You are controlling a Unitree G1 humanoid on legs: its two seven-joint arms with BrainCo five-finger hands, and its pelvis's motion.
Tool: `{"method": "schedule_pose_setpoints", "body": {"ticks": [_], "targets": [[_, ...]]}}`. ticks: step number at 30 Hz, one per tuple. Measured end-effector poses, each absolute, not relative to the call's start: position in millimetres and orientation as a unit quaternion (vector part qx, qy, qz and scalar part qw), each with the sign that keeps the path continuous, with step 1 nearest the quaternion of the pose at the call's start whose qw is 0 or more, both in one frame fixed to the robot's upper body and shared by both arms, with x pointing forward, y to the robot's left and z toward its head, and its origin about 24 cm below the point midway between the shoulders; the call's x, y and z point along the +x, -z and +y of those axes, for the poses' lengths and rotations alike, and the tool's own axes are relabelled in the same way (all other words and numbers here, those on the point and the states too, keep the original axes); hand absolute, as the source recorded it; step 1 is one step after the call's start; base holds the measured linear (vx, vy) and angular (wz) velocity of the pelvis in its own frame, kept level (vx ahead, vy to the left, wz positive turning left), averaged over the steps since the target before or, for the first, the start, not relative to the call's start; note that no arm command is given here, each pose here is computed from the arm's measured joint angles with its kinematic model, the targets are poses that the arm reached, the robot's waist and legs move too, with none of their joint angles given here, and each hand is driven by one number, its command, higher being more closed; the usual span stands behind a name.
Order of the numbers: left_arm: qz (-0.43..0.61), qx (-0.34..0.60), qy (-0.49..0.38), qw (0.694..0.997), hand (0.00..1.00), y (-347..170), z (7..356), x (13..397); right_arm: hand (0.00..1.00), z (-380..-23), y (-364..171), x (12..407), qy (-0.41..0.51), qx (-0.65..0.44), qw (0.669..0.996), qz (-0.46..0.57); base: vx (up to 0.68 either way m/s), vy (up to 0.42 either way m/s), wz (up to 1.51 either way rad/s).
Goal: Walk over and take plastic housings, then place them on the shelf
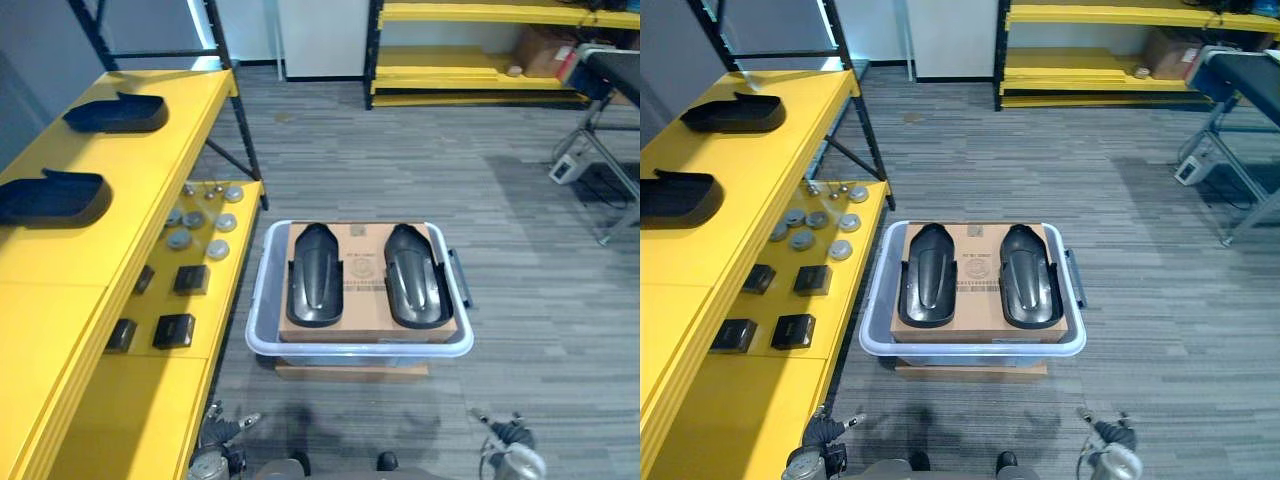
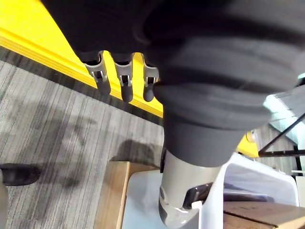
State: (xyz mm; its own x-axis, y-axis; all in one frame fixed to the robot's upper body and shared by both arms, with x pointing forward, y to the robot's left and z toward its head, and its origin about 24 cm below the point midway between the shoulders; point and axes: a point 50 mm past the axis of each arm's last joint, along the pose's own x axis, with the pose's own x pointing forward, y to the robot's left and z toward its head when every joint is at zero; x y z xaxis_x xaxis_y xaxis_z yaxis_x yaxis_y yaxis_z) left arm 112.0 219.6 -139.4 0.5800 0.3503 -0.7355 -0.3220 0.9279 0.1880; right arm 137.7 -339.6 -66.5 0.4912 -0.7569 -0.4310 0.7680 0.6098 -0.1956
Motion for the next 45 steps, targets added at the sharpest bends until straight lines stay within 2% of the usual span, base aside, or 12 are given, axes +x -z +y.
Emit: {"method": "schedule_pose_setpoints", "body": {"ticks": [4,7,13,18,22,28,34,35,45], "targets": [[0.431,0.020,-0.175,0.885,0.00,143,216,100,0.00,-349,7,171,0.448,-0.037,0.887,0.106,0.02,0.001,-0.17],[0.436,0.021,-0.167,0.884,0.00,144,212,97,0.00,-344,-15,194,0.435,-0.054,0.897,0.059,-0.01,0.005,-0.12],[0.439,0.022,-0.148,0.886,0.00,145,207,95,0.00,-303,-57,259,0.334,-0.116,0.935,-0.021,-0.06,-0.006,-0.01],[0.427,0.012,-0.142,0.893,0.00,143,200,101,0.00,-278,-77,294,0.290,-0.133,0.946,-0.051,-0.09,-0.008,0.30],[0.397,0.006,-0.154,0.905,0.00,136,200,113,0.00,-276,-82,324,0.304,-0.122,0.945,-0.017,-0.11,0.000,0.28],[0.382,0.004,-0.155,0.911,0.00,134,195,122,0.00,-282,-82,348,0.325,-0.123,0.937,0.043,-0.06,0.010,0.24],[0.361,0.003,-0.143,0.921,0.00,128,187,141,0.00,-307,-78,349,0.358,-0.114,0.921,0.106,0.01,0.012,0.26],[0.360,0.003,-0.143,0.922,0.00,128,186,143,1.00,-308,-78,350,0.359,-0.113,0.920,0.110,0.04,0.011,0.23],[0.341,0.006,-0.119,0.933,0.00,122,177,161,1.00,-318,-96,357,0.372,-0.083,0.919,0.100,0.00,0.018,0.08]]}}
